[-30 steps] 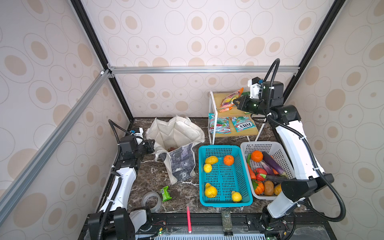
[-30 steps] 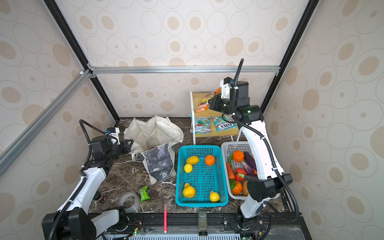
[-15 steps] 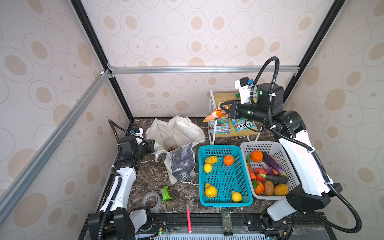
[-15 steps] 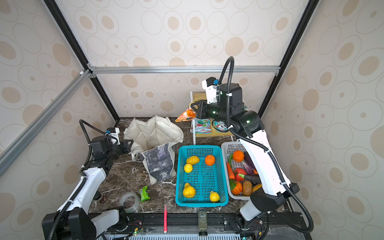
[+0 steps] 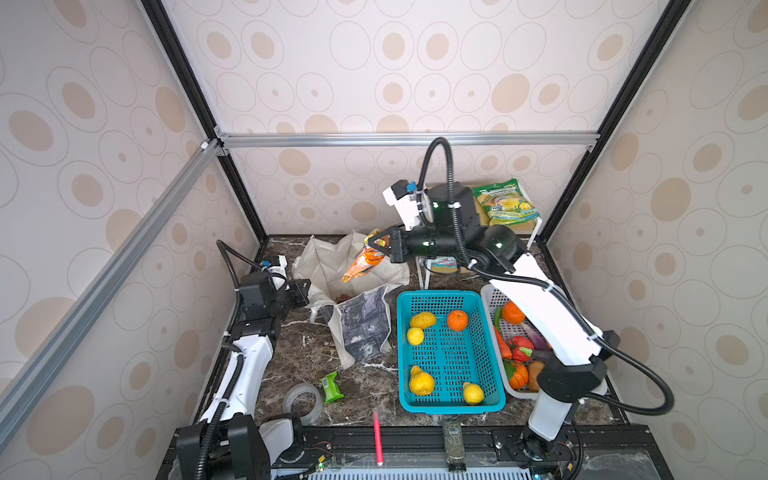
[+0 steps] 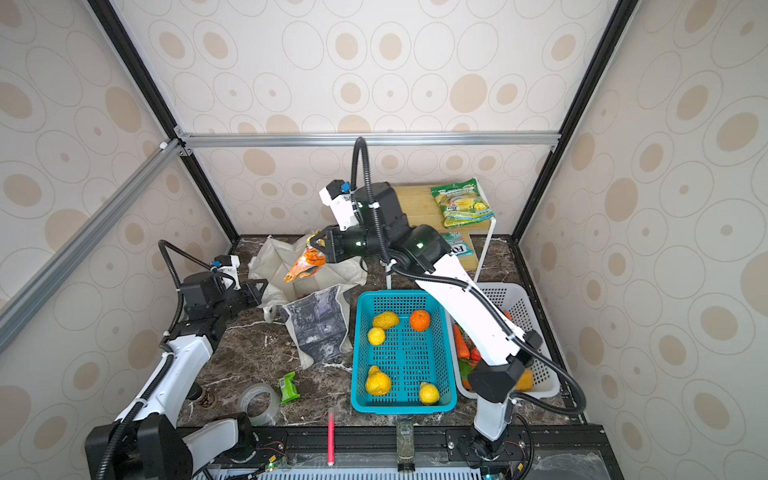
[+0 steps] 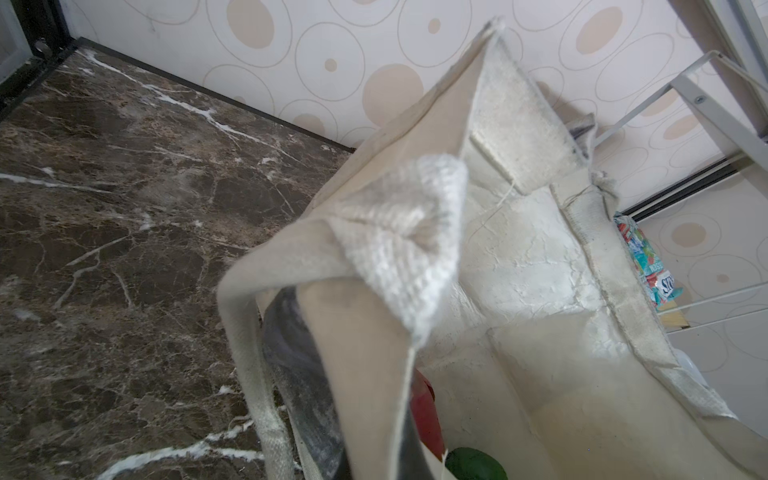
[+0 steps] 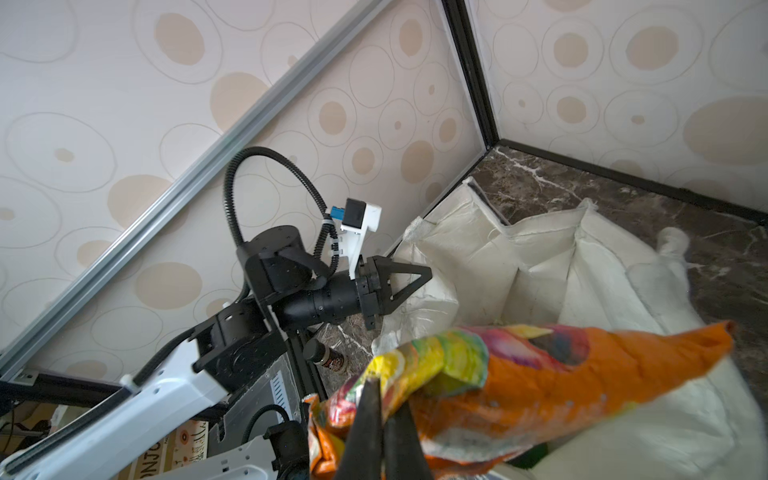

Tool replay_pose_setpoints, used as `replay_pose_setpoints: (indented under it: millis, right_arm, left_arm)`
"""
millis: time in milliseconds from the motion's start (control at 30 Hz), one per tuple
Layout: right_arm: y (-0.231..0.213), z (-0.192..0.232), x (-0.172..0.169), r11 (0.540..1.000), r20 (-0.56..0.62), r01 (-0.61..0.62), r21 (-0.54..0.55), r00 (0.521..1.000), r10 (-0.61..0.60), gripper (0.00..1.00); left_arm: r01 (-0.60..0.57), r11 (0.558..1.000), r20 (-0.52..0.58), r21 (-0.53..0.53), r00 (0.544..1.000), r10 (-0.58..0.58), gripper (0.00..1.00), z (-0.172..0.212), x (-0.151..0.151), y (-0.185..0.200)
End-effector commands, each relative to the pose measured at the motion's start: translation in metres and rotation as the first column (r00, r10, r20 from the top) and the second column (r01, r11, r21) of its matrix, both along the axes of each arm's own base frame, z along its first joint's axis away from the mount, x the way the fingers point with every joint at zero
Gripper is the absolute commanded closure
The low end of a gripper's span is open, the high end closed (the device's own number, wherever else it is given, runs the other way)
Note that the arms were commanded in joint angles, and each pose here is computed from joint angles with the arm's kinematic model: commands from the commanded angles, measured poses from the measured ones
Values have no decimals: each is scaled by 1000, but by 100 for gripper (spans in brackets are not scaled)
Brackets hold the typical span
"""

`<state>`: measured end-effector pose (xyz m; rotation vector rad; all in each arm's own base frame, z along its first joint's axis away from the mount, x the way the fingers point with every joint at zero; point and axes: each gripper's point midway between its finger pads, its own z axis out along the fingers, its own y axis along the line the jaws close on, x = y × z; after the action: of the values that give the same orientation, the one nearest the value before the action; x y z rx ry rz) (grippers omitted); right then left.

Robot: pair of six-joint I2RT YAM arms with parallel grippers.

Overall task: Place the food into the grocery bag and tie it
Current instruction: 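Carry the orange candy bag with the right gripper into the tote bag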

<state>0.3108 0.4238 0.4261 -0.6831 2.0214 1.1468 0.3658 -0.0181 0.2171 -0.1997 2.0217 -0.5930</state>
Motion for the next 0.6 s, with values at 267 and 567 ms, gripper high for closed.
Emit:
replay_pose_setpoints:
  millis: [267,567]
  right_arm:
    - [70,-86,51,997,-55,-51,-56,997,48,100]
    - [64,-188,99,950,5,99,-297,995,-103,100]
  left_arm:
    - [50,998,37,-24,998,-49,100,9,2,-9]
    - [48,999,67,-13,997,-47,100,17,-1,-9]
